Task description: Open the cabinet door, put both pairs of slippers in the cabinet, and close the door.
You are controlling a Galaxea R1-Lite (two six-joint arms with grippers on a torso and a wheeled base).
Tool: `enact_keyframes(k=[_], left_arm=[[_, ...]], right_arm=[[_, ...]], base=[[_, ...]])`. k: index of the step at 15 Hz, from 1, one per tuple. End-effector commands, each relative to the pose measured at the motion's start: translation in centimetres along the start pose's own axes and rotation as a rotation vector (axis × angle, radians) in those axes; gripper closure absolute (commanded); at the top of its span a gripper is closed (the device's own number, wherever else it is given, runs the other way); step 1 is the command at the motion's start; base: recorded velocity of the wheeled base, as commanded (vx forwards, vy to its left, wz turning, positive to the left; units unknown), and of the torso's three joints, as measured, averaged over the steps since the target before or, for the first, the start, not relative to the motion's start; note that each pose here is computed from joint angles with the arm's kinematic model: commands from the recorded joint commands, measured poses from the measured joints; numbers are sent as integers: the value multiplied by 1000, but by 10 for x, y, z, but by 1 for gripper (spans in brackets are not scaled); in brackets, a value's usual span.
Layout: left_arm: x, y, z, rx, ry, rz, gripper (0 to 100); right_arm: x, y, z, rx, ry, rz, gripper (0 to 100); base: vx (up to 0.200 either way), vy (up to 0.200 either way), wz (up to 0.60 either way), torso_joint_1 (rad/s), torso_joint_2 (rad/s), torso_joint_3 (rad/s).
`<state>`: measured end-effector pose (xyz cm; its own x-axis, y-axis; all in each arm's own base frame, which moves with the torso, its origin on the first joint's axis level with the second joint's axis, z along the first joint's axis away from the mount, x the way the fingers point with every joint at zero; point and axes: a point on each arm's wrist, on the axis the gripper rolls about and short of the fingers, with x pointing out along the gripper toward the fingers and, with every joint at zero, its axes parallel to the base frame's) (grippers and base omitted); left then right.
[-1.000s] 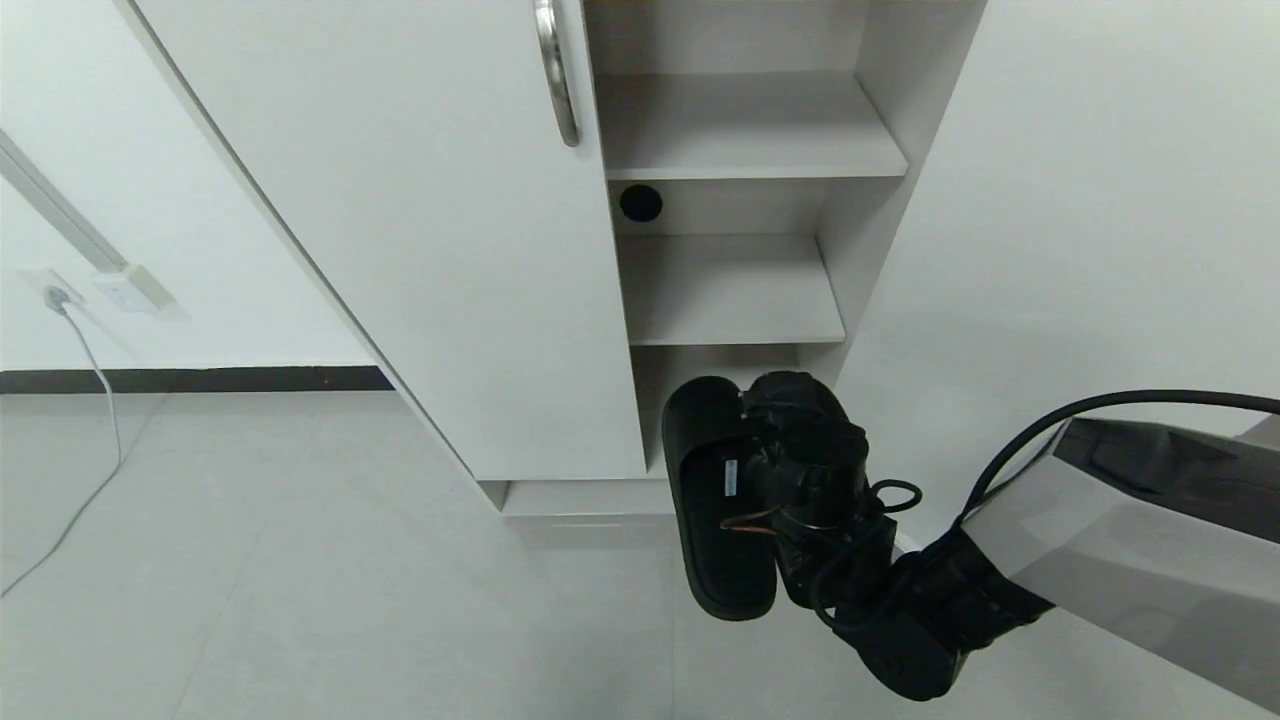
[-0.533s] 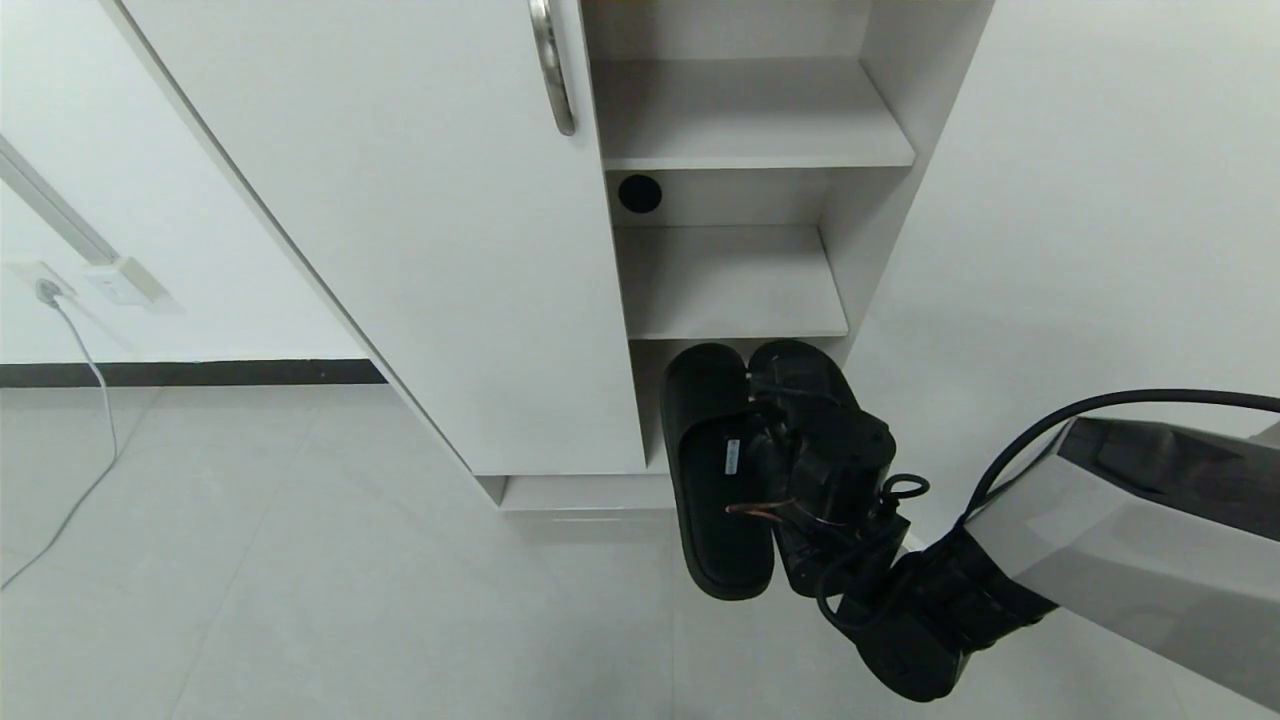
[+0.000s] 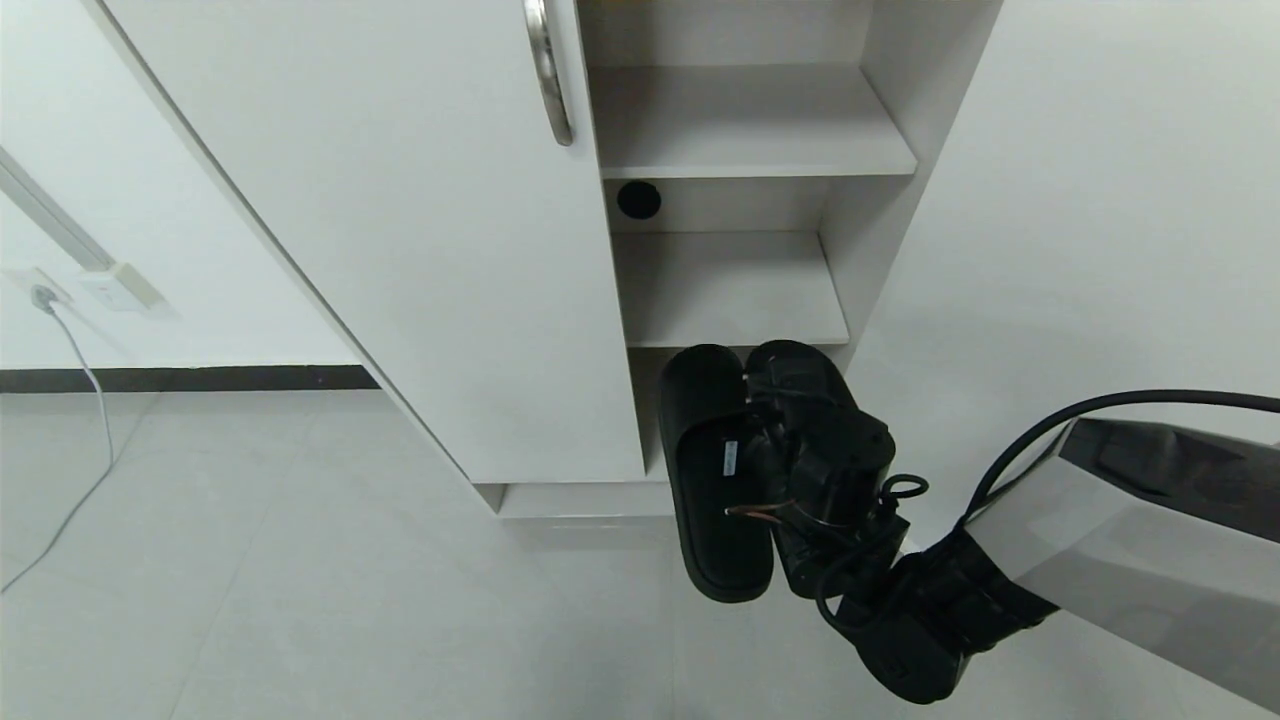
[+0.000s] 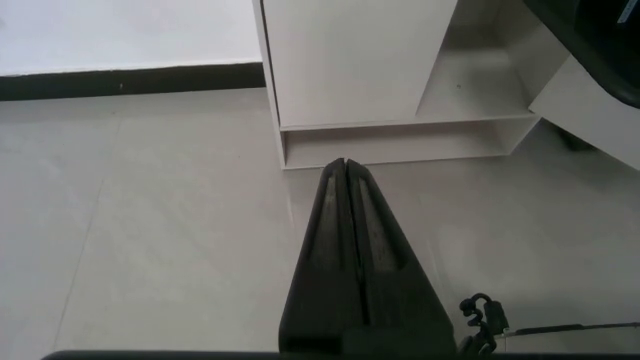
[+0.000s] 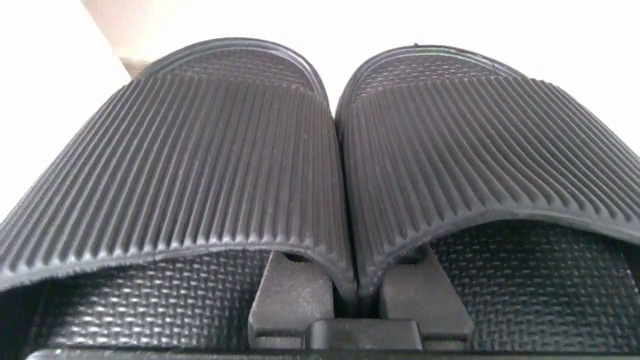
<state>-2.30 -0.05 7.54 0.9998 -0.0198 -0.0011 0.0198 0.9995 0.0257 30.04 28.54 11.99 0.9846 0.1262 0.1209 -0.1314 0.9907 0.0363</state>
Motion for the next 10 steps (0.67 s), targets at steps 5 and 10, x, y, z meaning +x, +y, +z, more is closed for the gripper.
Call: enact_keyframes(k=[5, 10], left_arm=[[0, 0, 0, 0, 0, 0, 100], [0, 0, 0, -1, 0, 0, 100]], right_arm=[[1, 0, -3, -4, 6, 8, 100], [5, 2, -19, -21, 29, 13, 100]], base=[[200, 0, 0, 9, 5, 0], [120, 0, 0, 0, 0, 2]])
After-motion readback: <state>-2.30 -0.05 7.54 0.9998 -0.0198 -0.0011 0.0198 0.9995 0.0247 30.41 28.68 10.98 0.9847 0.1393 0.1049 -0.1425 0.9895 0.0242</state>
